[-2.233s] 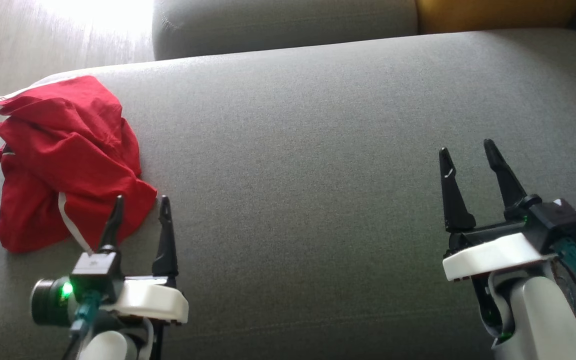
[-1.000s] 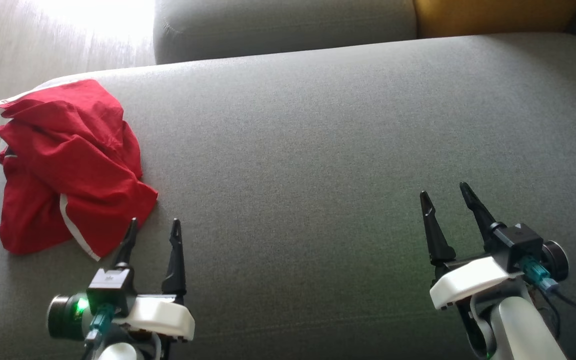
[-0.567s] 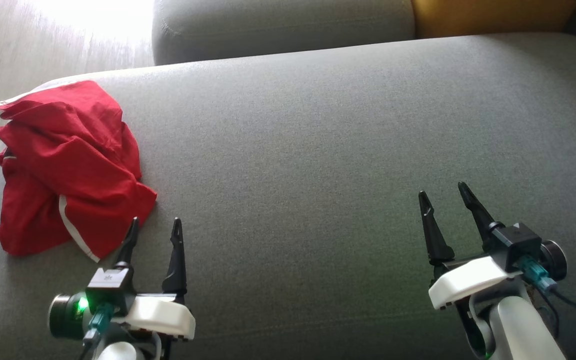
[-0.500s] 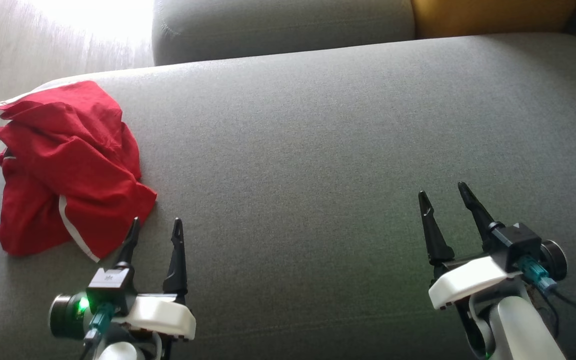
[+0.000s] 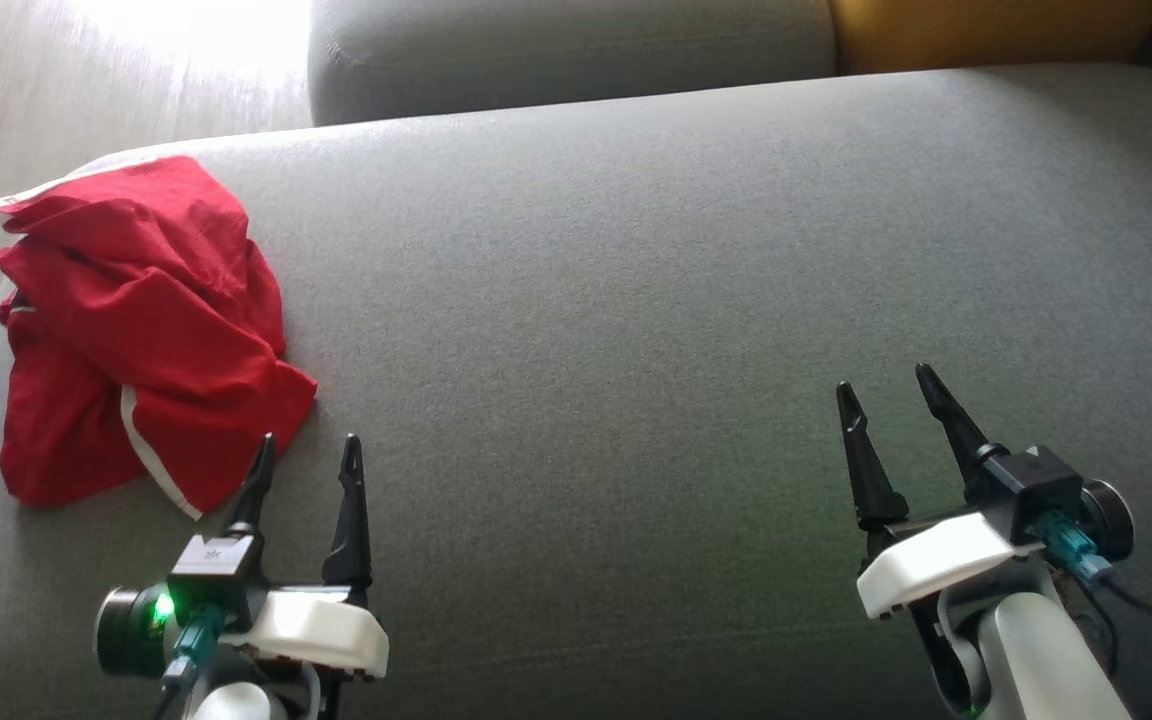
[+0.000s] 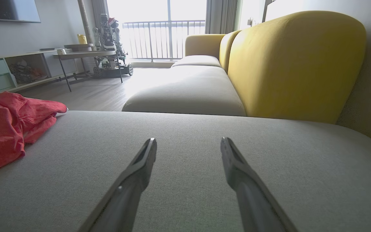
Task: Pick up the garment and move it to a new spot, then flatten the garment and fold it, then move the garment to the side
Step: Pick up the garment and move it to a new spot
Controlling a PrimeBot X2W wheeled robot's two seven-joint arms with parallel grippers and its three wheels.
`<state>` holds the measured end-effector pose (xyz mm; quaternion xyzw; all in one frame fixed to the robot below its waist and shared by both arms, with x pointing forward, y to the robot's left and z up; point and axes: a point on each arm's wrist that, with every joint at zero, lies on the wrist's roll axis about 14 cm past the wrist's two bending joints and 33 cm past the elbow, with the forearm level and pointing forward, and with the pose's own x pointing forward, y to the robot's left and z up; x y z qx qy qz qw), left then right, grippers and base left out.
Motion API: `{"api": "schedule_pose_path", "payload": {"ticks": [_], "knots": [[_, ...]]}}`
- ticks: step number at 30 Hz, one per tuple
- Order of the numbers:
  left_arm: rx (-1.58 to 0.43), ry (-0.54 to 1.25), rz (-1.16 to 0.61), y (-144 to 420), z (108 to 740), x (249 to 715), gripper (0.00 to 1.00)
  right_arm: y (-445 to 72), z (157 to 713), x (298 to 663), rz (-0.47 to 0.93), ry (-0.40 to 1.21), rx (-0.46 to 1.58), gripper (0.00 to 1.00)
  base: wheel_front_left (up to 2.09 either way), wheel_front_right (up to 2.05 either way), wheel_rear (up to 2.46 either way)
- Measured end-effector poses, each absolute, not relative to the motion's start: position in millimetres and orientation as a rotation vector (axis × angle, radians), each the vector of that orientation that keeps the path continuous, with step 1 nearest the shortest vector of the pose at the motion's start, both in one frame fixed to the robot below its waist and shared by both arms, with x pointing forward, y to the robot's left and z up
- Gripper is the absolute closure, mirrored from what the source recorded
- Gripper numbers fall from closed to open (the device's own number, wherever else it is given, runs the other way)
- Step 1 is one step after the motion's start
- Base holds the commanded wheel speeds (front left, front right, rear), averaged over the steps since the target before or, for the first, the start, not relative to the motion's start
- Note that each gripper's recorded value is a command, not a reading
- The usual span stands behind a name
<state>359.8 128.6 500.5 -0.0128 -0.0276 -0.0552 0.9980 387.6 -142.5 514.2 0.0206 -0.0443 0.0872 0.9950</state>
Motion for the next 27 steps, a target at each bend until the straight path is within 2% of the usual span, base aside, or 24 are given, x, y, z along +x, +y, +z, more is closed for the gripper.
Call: {"api": "schedule_pose_path", "payload": {"ticks": [7, 14, 27], "knots": [[-0.022, -0.043, -0.079, 139.2, 496.4, 356.9, 0.0, -126.0, 515.5, 395.2, 0.221, -0.094, 0.054, 0.0, 0.0, 0.0, 0.0], [-0.016, -0.044, 0.018, 171.1, 497.2, 346.2, 0.0, -84.0, 519.3, 405.9, 0.339, -0.106, 0.064, 0.0, 0.0, 0.0, 0.0], [0.013, -0.044, 0.298, 251.2, 497.3, 280.5, 0.0, 15.6, 529.1, 401.2, 0.619, -0.119, 0.108, 0.0, 0.0, 0.0, 0.0]]}}
